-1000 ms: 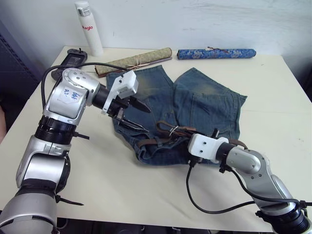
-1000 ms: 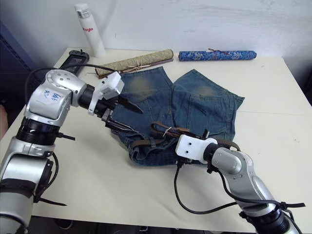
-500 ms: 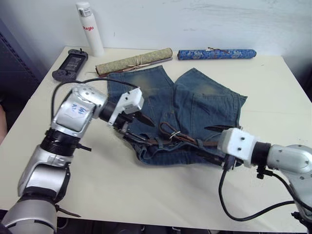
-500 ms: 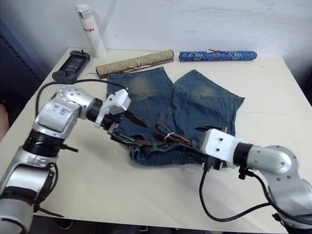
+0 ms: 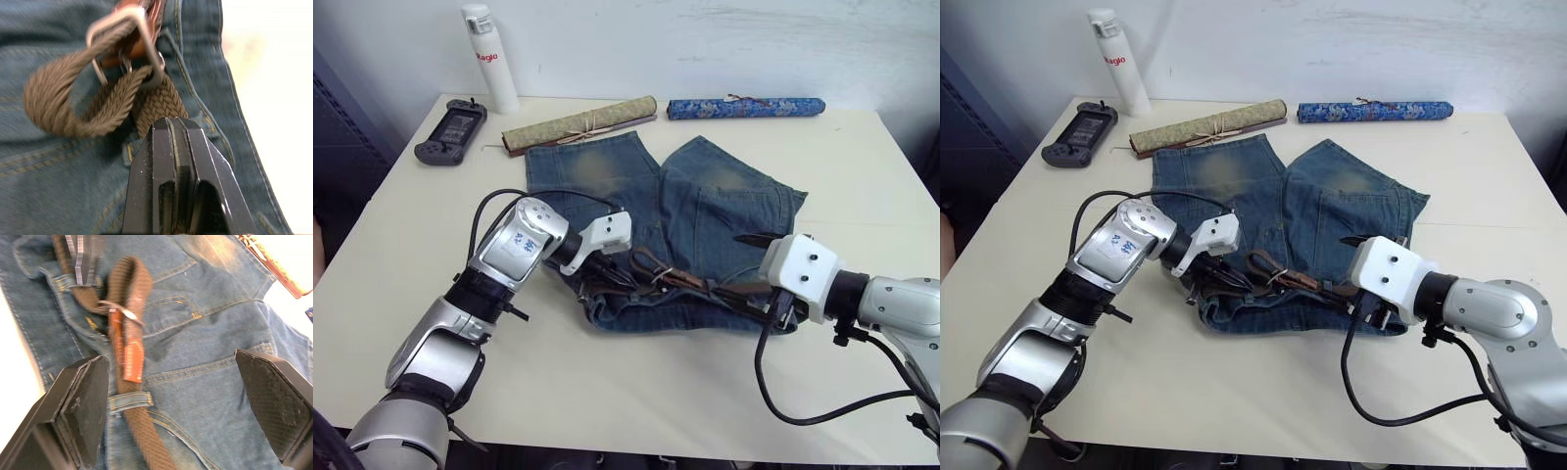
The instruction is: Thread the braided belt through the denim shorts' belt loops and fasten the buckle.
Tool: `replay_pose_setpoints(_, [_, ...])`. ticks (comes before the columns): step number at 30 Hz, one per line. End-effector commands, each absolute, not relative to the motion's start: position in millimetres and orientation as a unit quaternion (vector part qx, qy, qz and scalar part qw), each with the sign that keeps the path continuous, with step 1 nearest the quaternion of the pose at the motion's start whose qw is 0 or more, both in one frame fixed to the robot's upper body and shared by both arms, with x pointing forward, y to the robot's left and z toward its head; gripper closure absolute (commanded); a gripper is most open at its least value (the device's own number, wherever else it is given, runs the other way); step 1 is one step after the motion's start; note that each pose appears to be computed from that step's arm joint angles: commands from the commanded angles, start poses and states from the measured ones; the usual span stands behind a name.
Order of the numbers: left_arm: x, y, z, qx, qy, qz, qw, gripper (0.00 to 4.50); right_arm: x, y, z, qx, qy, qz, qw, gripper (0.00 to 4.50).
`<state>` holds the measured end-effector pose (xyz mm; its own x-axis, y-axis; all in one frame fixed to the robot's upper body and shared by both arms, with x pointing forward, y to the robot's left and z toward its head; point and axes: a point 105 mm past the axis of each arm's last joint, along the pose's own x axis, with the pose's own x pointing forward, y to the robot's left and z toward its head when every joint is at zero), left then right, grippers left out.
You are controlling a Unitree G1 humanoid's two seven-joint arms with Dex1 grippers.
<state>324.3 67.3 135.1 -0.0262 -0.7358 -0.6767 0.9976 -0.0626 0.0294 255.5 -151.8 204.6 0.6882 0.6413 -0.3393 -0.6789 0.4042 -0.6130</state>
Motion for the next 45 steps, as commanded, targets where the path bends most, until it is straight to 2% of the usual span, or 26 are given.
replay_pose_setpoints(1, [316.1,65.7,121.6,0.301,0.242,-0.681,0.623,4.46,253.1,-150.7,214.3,-0.388,0.010,0.389,0.836,0.14])
replay_pose_setpoints(6, [307.6,62.9,101.9,0.307,0.250,-0.679,0.618,4.46,258.6,-147.1,197.2,-0.389,0.039,0.394,0.832,0.14])
replay_pose_setpoints(12, [309.1,62.8,102.7,0.300,0.245,-0.670,0.633,4.46,270.8,-130.8,169.6,-0.360,0.061,0.405,0.838,0.14])
replay_pose_setpoints(20, [313.3,72.3,105.5,0.308,0.246,-0.657,0.642,4.46,286.2,-132.3,150.6,-0.401,0.061,0.390,0.827,0.14])
replay_pose_setpoints(31, [313.9,72.9,105.1,0.310,0.244,-0.656,0.643,4.46,292.3,-137.3,154.6,-0.390,0.047,0.381,0.837,0.14])
replay_pose_setpoints(36, [314.5,74.0,103.8,0.310,0.246,-0.654,0.645,4.46,293.9,-132.4,166.4,-0.369,0.027,0.384,0.846,0.14])
replay_pose_setpoints(45, [313.2,77.0,99.0,0.312,0.252,-0.653,0.642,4.46,292.6,-133.5,166.5,-0.386,0.033,0.397,0.832,0.14])
